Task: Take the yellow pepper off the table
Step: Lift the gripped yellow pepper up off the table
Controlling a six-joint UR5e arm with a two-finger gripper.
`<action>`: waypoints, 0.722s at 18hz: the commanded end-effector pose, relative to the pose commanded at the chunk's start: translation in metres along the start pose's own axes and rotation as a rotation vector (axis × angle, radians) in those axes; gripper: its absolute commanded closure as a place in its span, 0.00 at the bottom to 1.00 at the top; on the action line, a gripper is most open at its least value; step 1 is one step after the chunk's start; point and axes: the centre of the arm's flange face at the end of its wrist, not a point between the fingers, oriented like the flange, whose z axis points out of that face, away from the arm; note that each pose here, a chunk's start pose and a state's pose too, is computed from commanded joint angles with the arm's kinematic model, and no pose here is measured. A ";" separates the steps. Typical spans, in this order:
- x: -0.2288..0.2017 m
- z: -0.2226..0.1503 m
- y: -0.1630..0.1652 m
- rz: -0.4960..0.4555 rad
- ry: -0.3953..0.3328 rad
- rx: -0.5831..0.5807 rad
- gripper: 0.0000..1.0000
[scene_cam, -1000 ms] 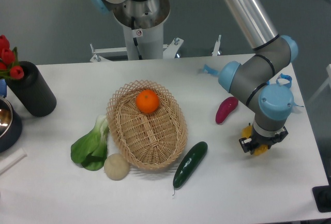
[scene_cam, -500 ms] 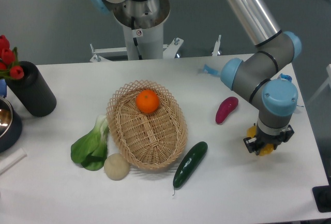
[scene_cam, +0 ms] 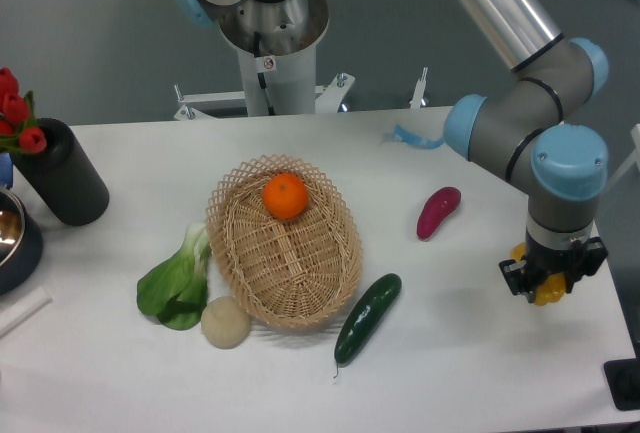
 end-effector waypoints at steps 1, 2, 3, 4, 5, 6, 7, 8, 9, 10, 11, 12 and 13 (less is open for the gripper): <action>-0.002 -0.004 0.002 0.050 0.016 -0.002 0.75; -0.007 -0.009 0.006 0.090 0.039 0.003 0.75; -0.012 -0.014 0.012 0.123 0.058 -0.002 0.75; -0.016 -0.019 0.017 0.171 0.073 -0.017 0.76; -0.020 -0.023 0.019 0.224 0.089 -0.031 0.76; -0.024 -0.029 0.020 0.275 0.101 -0.039 0.76; -0.025 -0.033 0.020 0.318 0.113 -0.045 0.76; -0.027 -0.036 0.020 0.343 0.120 -0.054 0.76; -0.031 -0.039 0.023 0.356 0.125 -0.060 0.76; -0.033 -0.041 0.024 0.374 0.130 -0.065 0.76; -0.033 -0.042 0.025 0.391 0.136 -0.068 0.76; -0.033 -0.048 0.025 0.402 0.135 -0.067 0.76; -0.034 -0.049 0.026 0.411 0.137 -0.069 0.76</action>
